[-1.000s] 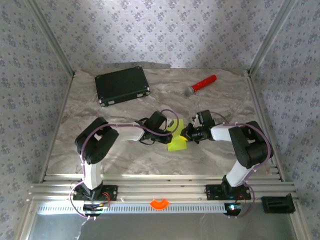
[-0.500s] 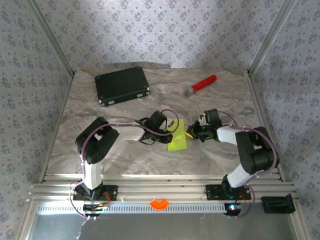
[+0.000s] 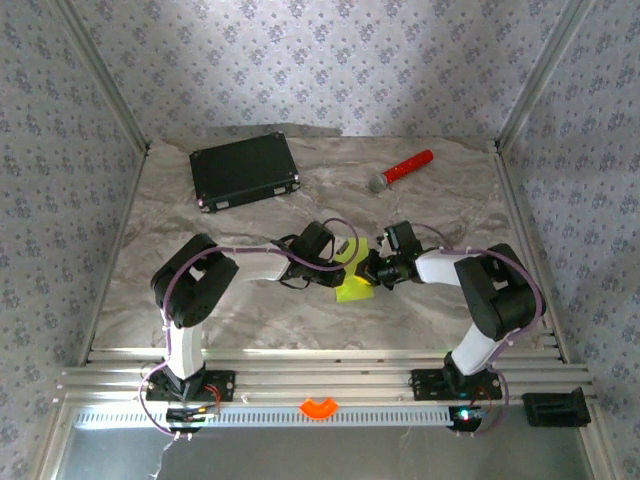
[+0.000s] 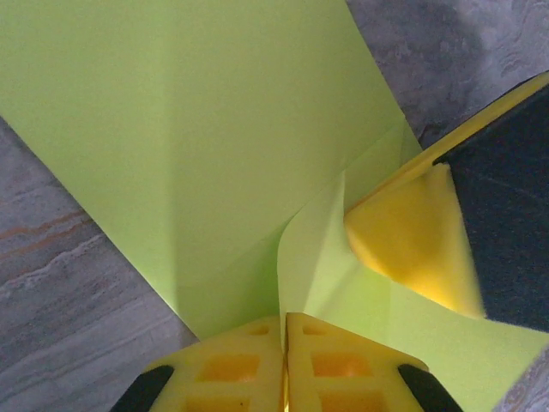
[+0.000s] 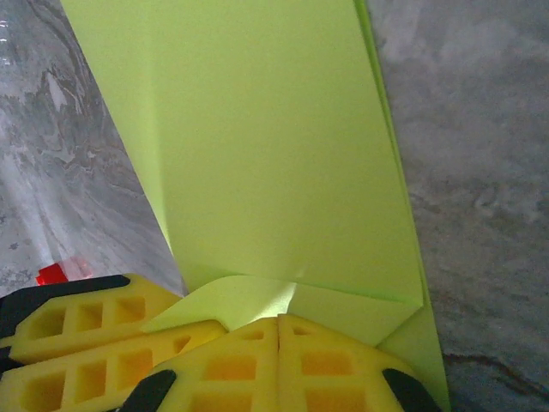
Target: Fold a paper plane with a square sheet of paper (pick it up from the middle)
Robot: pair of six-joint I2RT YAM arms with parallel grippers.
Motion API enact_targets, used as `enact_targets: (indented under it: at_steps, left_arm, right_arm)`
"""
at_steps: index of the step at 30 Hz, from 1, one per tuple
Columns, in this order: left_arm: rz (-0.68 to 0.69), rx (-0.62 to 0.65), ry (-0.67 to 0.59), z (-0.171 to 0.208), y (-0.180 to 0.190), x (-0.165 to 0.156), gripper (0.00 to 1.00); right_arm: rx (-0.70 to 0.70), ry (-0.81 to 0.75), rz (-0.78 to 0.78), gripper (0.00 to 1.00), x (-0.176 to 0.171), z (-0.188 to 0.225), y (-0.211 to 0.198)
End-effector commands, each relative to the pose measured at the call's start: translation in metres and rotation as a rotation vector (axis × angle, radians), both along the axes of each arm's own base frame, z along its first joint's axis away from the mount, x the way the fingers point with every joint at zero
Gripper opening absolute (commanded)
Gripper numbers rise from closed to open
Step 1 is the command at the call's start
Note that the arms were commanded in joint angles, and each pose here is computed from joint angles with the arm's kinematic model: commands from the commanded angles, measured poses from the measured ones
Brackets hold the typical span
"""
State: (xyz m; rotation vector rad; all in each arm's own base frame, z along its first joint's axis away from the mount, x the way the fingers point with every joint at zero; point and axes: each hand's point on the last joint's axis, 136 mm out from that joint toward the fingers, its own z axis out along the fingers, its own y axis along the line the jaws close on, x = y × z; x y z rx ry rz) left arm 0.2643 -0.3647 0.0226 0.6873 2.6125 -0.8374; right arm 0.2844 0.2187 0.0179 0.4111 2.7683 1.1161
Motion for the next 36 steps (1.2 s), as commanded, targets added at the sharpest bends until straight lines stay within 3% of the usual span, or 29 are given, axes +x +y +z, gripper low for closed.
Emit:
enact_targets:
  at_steps: [1,5,13,16,19,21,25,29,36]
  left_arm:
    - [-0.008,0.108,0.091,-0.028,0.020,-0.019,0.12]
    - [0.011,0.082,0.075,-0.013,0.017,-0.015,0.17]
    - [0.103,0.068,0.044,0.025,0.026,-0.001,0.48]
    - [0.129,0.031,0.044,0.040,0.027,-0.002,0.51]
    - [0.133,-0.023,0.067,0.051,0.021,-0.006,0.44]
    - [0.109,-0.083,0.104,0.058,0.011,-0.011,0.29]
    - [0.031,-0.190,0.212,0.066,-0.013,-0.024,0.13]
    - [-0.036,-0.260,0.306,0.071,-0.031,-0.032,0.10]
    - [-0.049,-0.214,0.382,0.049,-0.036,-0.033,0.09]
  right_arm:
    - [-0.140,0.118,0.010,0.00,-0.028,-0.037,-0.022]
    - [-0.152,0.131,0.011,0.00,-0.036,-0.043,-0.026]
    - [-0.159,0.141,0.010,0.00,-0.041,-0.048,-0.029]
    - [-0.159,0.143,0.009,0.00,-0.041,-0.049,-0.029]
    - [-0.155,0.142,0.006,0.00,-0.041,-0.049,-0.029]
    - [-0.154,0.143,0.007,0.00,-0.041,-0.049,-0.028]
    - [-0.153,0.142,0.005,0.00,-0.041,-0.048,-0.029]
    - [-0.153,0.143,0.000,0.00,-0.040,-0.049,-0.031]
    - [-0.143,0.144,-0.003,0.00,-0.040,-0.049,-0.030]
